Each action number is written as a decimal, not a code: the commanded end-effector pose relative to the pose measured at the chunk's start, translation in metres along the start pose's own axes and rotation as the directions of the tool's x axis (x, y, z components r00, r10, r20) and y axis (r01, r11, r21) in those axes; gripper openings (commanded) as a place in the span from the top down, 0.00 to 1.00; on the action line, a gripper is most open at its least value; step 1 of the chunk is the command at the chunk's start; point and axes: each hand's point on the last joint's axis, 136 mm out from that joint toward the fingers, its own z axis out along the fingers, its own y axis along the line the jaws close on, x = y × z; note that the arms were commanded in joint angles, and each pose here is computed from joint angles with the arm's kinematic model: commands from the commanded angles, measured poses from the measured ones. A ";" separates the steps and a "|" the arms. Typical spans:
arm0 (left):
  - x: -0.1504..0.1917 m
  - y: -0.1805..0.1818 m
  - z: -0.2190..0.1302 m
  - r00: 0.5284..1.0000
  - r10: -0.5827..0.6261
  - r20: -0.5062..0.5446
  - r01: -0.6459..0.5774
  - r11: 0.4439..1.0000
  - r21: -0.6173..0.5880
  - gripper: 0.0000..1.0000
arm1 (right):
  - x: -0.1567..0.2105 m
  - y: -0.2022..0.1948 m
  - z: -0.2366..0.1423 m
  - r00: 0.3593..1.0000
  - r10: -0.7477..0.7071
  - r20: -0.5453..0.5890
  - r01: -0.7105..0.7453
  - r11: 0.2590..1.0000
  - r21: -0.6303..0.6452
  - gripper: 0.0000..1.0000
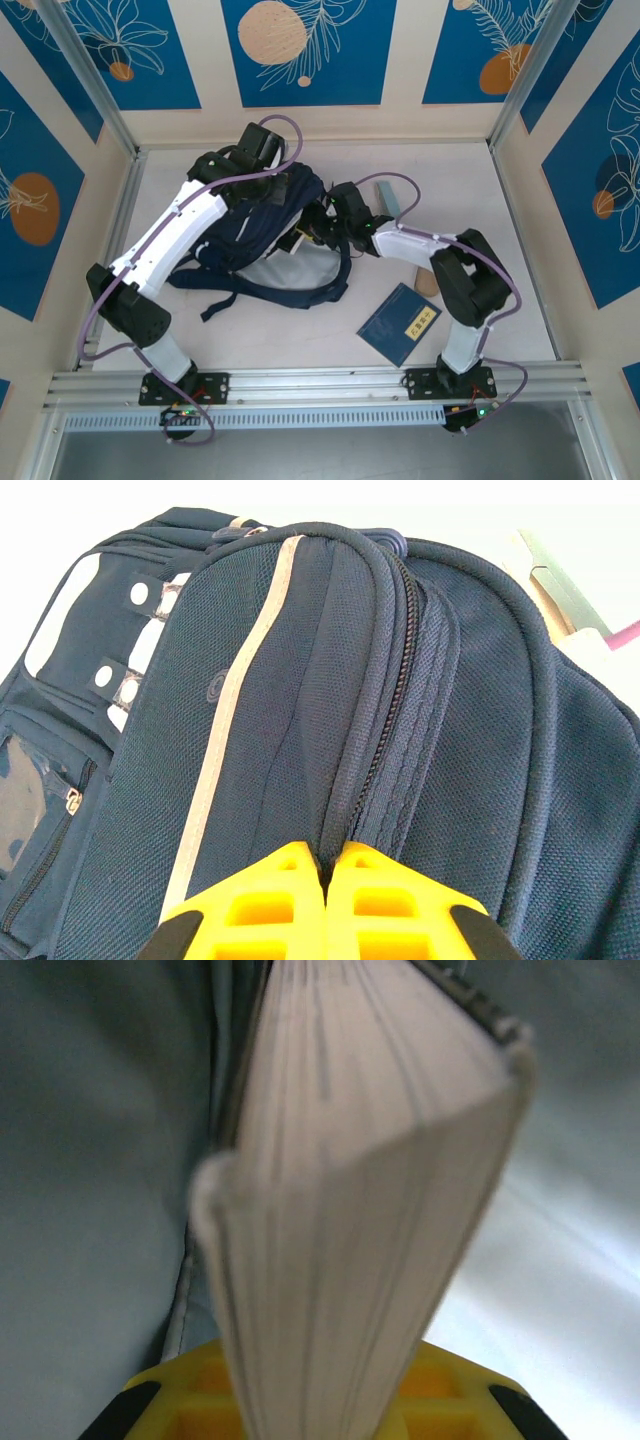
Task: Pack the student bag
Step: Place the book in the student bag, then close the student bag at the center of the table.
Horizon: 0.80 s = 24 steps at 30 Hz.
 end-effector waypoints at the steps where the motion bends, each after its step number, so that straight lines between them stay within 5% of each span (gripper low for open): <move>1: -0.044 -0.017 -0.035 0.983 -0.056 0.176 0.041 0.995 0.087 1.00 | -0.002 0.017 0.019 1.000 0.030 0.002 -0.030 0.998 -0.050 0.98; 4: -0.045 -0.016 -0.033 0.983 -0.061 0.175 0.047 0.996 0.081 1.00 | 0.002 0.019 0.036 0.999 0.036 -0.019 -0.036 0.998 -0.048 0.89; 7: -0.045 -0.012 -0.032 0.982 -0.053 0.179 0.043 0.997 0.060 1.00 | -0.001 0.022 0.044 0.999 0.010 -0.041 -0.013 0.997 -0.070 0.65; 14: -0.038 0.005 -0.028 0.983 -0.033 0.183 0.038 0.999 -0.023 1.00 | 0.009 0.010 0.021 0.994 -0.062 -0.087 0.059 0.997 -0.041 0.33; 24: -0.008 0.040 -0.001 0.993 0.031 0.110 -0.009 0.980 -0.198 1.00 | 0.048 -0.021 -0.066 0.981 -0.173 -0.090 0.179 0.982 0.064 0.30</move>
